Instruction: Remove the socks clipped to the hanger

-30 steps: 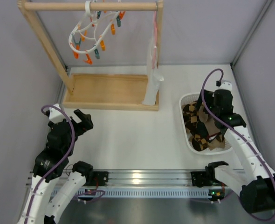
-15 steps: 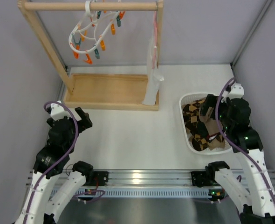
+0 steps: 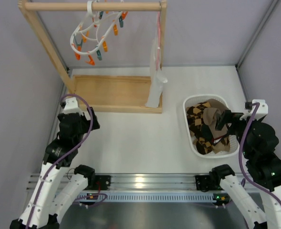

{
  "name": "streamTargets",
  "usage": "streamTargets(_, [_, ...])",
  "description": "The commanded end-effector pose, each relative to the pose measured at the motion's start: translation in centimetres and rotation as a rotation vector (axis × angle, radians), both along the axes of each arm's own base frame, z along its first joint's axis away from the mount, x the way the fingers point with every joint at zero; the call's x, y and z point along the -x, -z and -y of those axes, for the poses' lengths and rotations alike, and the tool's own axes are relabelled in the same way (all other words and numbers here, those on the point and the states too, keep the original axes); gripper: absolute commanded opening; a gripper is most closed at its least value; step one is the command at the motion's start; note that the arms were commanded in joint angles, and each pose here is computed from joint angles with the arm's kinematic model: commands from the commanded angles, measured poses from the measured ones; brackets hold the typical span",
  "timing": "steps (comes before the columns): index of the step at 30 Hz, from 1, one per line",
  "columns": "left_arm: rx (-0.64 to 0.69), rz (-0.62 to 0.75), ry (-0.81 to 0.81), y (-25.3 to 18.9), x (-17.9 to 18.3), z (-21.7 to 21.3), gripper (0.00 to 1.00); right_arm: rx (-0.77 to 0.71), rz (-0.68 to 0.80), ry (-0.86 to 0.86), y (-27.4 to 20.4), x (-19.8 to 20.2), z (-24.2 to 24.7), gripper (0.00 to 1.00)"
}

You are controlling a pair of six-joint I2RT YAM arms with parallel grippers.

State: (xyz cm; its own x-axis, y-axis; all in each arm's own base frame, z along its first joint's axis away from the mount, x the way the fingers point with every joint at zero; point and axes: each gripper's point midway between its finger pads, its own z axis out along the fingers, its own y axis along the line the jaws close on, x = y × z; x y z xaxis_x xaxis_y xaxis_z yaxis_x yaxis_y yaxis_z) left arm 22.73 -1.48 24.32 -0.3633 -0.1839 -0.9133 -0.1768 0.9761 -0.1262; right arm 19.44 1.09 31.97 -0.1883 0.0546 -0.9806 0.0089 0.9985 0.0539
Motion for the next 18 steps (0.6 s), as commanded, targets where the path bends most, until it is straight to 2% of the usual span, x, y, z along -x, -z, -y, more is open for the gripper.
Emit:
streamTargets(1, [0.027,0.024,0.097,-0.8,-1.2,1.5,0.98,0.08,-0.016,0.057,0.7,1.6,1.8,0.99])
streamTargets(6, [0.039,0.077,0.1,-1.3,-0.3,1.1,0.98,0.077,0.034,0.01,0.6,3.1,1.7,0.99])
streamTargets(13, [0.051,0.194,0.119,-3.4,1.6,0.8,0.98,0.106,0.064,0.08,-0.9,5.9,4.2,0.99])
streamTargets(18, [0.052,0.221,0.186,-4.5,2.1,1.7,0.98,0.102,0.09,0.099,-1.5,6.9,5.0,0.99])
